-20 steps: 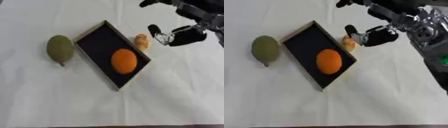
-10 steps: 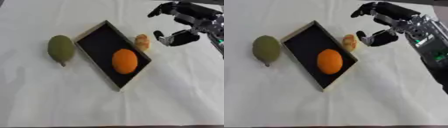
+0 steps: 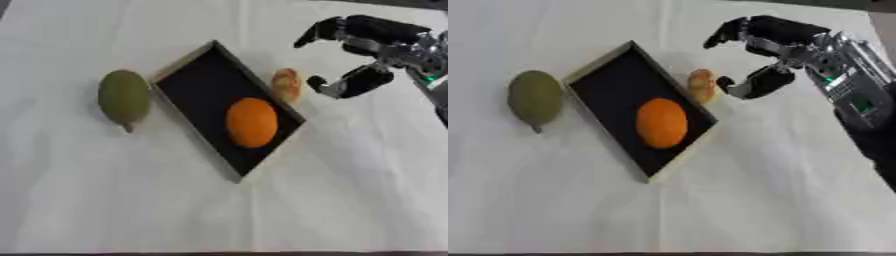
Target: Pick up objects on the table and place them in the box.
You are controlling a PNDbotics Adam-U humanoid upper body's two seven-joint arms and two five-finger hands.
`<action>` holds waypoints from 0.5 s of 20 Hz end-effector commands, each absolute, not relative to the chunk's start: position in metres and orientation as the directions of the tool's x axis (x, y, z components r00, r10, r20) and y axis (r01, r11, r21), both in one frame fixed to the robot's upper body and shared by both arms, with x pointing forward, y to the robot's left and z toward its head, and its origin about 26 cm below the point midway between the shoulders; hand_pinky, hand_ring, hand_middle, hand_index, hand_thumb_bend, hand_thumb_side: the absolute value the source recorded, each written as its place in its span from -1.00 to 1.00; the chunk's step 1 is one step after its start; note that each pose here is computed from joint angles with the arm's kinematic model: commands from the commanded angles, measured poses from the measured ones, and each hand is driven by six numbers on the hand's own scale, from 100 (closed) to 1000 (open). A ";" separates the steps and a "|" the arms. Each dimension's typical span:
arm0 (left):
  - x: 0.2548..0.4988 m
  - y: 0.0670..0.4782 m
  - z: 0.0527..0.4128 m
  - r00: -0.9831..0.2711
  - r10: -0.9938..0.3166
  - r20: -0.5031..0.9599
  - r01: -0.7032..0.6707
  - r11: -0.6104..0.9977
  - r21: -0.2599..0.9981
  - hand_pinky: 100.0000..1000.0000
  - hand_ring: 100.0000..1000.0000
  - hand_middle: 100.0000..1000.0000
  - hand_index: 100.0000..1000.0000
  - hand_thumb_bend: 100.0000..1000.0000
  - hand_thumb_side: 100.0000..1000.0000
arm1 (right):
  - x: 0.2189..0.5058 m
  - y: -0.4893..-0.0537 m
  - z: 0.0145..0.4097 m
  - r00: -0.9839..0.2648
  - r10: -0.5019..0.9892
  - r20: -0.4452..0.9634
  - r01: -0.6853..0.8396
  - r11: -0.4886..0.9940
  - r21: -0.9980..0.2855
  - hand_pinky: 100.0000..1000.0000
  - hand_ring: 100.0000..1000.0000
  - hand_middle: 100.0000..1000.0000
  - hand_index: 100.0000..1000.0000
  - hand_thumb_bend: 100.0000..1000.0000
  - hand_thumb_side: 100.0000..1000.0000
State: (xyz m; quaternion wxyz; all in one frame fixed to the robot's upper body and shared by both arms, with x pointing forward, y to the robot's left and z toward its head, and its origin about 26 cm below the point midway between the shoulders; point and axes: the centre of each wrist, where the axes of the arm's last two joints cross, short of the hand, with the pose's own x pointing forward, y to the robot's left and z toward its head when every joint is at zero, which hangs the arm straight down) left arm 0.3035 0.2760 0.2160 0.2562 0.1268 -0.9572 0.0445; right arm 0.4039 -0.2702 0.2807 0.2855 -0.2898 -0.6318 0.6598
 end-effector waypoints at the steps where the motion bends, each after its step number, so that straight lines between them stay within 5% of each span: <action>1: 0.301 0.276 0.222 -0.848 -0.219 0.483 -0.258 0.966 -0.016 0.30 0.39 0.46 0.58 -0.68 0.20 | 0.408 -0.277 0.291 -0.655 0.755 -0.030 0.004 -0.036 -0.999 0.83 0.71 0.58 0.73 -0.73 -0.71; 10: 0.302 0.275 0.223 -0.849 -0.216 0.483 -0.256 0.967 -0.018 0.30 0.39 0.46 0.58 -0.69 0.21 | 0.432 -0.277 0.269 -0.634 0.773 -0.026 -0.060 -0.083 -0.995 0.83 0.71 0.58 0.74 -0.72 -0.57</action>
